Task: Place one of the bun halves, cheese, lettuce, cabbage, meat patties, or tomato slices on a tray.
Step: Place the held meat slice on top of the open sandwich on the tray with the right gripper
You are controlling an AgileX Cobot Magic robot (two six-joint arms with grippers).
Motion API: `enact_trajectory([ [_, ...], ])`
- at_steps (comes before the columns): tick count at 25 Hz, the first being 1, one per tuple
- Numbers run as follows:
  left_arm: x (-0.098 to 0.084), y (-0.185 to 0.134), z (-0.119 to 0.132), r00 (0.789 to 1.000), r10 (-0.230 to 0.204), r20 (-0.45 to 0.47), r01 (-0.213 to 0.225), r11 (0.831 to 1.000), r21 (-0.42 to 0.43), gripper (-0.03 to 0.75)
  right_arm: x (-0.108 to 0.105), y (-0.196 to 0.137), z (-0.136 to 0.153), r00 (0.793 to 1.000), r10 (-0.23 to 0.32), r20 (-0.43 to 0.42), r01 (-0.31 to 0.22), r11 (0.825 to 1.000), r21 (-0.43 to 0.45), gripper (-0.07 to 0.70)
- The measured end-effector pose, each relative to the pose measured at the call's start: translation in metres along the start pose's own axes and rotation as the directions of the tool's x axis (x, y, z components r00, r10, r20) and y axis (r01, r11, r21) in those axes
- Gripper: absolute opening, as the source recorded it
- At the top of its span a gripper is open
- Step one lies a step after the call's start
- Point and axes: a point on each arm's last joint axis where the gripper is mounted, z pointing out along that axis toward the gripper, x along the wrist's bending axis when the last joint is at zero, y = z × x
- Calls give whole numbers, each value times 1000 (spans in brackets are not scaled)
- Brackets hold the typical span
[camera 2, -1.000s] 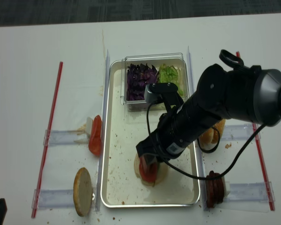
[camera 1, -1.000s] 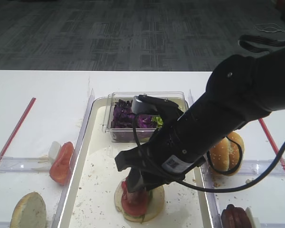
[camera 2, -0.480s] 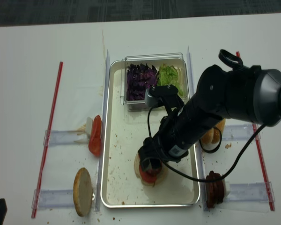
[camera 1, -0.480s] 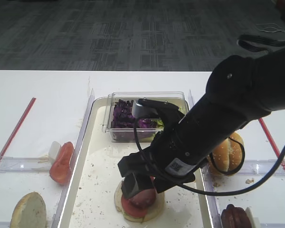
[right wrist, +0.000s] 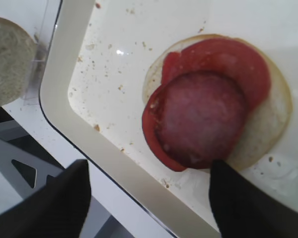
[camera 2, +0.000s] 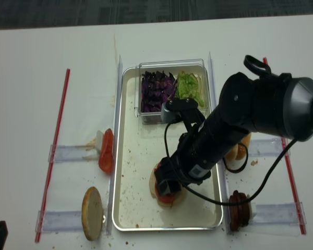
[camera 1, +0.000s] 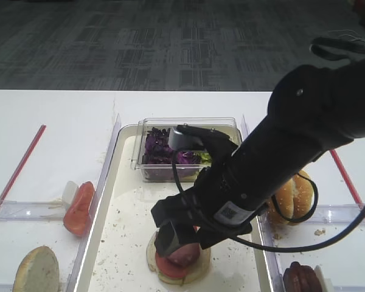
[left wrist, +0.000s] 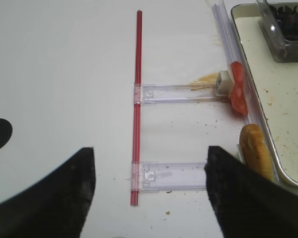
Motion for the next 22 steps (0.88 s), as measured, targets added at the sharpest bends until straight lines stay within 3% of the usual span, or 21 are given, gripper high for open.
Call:
enact_trajectory([
  [6,0,0,0,1000,0,0,0,1000,0,472,14,-1,-27,999,-51,-12,50,996,-79,539],
  [14,0,0,0,1000,0,0,0,1000,0,472,35,-9,-69,993,-110,-31,102,975,-199,539],
  [22,0,0,0,1000,0,0,0,1000,0,472,33,-14,-76,982,-186,46,191,962,-193,539],
])
